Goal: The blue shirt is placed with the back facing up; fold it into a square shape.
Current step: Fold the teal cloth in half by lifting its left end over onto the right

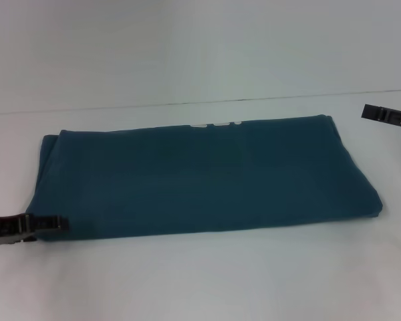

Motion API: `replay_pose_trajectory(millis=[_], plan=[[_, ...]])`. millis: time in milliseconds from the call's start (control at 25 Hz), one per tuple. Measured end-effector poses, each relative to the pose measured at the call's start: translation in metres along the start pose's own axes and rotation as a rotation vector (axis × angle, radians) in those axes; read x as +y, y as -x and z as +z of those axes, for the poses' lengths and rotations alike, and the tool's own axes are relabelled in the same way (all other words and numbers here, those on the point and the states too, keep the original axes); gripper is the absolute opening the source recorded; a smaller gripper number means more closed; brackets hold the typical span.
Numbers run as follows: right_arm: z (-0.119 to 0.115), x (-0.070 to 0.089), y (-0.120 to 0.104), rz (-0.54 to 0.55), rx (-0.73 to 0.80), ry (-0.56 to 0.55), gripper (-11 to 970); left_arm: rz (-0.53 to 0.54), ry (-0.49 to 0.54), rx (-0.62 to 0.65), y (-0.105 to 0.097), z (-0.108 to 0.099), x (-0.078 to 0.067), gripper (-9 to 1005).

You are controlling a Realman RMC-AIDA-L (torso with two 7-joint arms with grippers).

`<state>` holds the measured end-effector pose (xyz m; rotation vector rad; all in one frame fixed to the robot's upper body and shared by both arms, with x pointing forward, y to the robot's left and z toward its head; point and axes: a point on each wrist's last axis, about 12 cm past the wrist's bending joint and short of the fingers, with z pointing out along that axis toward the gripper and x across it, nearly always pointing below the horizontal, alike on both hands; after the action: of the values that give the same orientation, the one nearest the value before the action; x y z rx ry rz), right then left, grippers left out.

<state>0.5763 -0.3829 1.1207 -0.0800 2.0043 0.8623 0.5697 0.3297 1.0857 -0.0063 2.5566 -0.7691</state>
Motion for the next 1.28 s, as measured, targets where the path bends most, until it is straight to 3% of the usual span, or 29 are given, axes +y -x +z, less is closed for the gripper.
replay_pose_trajectory(millis=[280,600,800,1240,1280], plan=[[0.001,0.000,-0.001,0.002,-0.001,-0.001,910,0.005,0.009,-0.010,0.003,0.000,0.000,859],[0.001,0.000,-0.001,0.002,0.000,-0.001,909,0.020,0.040,-0.029,0.007,0.000,0.002,739],[0.001,0.001,-0.002,0.004,0.000,0.001,908,0.030,0.063,-0.031,0.009,0.002,0.002,486],[0.004,0.000,-0.013,0.007,-0.006,-0.011,907,0.029,0.090,-0.056,0.008,-0.001,0.009,29],[0.005,0.000,-0.015,0.009,-0.008,-0.010,907,0.026,0.090,-0.060,0.007,-0.002,0.010,28]])
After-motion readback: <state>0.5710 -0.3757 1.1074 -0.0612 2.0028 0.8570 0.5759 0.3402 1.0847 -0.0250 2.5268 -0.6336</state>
